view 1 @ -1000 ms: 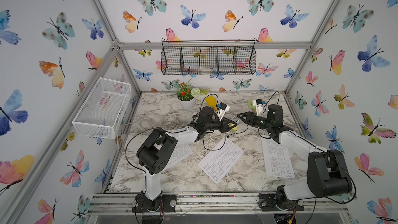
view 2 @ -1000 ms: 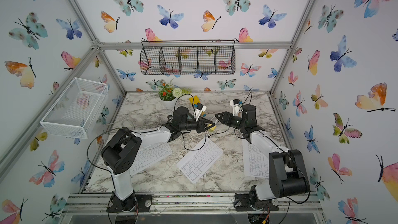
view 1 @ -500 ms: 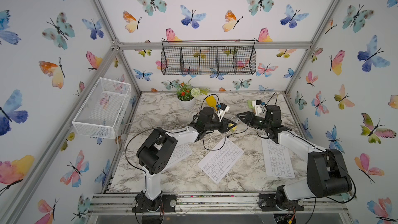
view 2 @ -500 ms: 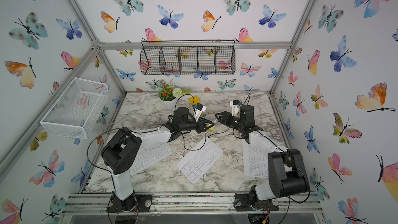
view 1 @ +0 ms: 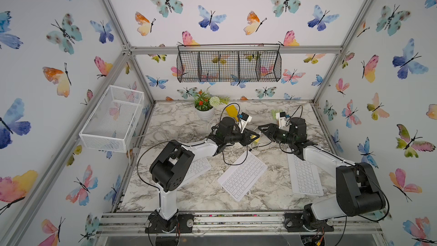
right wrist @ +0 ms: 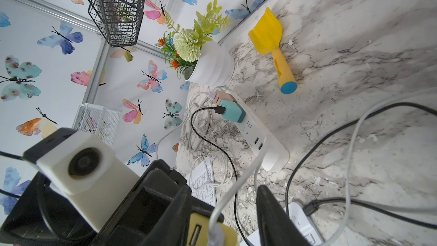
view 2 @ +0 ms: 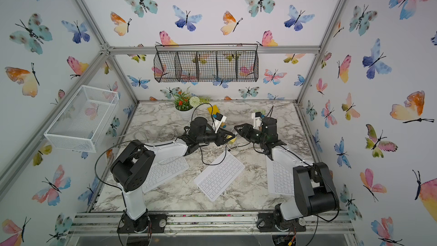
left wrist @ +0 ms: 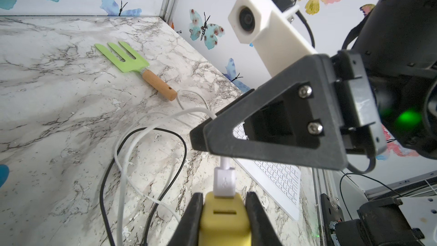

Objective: Unplug the wireless keyboard
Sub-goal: Remove the power cord from the plug.

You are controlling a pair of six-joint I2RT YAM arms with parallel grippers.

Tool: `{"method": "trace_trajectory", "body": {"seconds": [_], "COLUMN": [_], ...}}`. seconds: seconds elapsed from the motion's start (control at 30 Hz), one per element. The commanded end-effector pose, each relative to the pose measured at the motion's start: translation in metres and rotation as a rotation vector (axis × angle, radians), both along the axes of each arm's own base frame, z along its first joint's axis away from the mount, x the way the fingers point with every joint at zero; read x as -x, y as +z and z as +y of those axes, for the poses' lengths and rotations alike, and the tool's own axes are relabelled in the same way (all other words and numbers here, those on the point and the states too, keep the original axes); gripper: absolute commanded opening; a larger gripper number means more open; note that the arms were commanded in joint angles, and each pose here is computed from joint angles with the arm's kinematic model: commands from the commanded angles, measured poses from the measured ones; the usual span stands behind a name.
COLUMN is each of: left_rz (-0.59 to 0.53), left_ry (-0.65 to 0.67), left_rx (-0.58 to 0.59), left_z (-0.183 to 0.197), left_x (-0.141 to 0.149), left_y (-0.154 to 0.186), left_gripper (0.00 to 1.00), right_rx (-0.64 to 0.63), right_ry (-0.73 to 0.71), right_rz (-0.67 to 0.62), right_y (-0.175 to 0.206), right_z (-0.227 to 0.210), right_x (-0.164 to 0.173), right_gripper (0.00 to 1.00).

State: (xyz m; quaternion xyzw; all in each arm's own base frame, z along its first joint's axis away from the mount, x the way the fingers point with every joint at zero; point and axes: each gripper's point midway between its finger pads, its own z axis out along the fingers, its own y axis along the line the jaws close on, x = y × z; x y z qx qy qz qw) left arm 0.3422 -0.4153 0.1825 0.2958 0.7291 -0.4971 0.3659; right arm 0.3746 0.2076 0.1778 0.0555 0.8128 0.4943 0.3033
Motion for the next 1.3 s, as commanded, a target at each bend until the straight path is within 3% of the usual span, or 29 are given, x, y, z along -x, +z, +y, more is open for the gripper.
{"method": "trace_trajectory", "body": {"seconds": [0.0,0.43,0.73,1.03,1.07,1.2,1.27], "left_rz": [-0.083,-0.084,-0.070,-0.068,-0.069,-0.065,-0.066], "left_ry": [0.012,0.041,0.018,0.016,0.016,0.010,0.003], "left_rx": [0.032,-0.020,-0.013,-0.018,-0.019,-0.031,-0.036], "left_z": [0.000,-0.002,-0.005,-0.004,-0.004,-0.002,0.001], "left_x": [-0.003,-0.012,-0.008,-0.008,-0.008,-0.005,-0.002], "left_y": [0.030,0.022,0.021,0.021,0.021,0.019,0.018], "left_gripper": [0.00,0.00,0.00,0.00,0.03,0.43,0.53], "right_rx": [0.008,0.067,0.069,0.074,0.073,0.076,0.080], "right_ry": [-0.004,-0.012,-0.012,-0.030,-0.031,-0.041,-0.042], "right_rz": [0.031,0.071,0.070,0.077,0.075,0.066,0.060], "right_y": [-0.011,-0.024,-0.027,-0.028,-0.027,-0.024,-0.022], "right_z": [0.006,0.011,0.012,0.009,0.009,0.007,0.007], "right_x": [0.000,0.007,0.008,0.008,0.008,0.007,0.006], "right_gripper": [0.46,0.30,0.11,0.03,0.03,0.03,0.03]}}
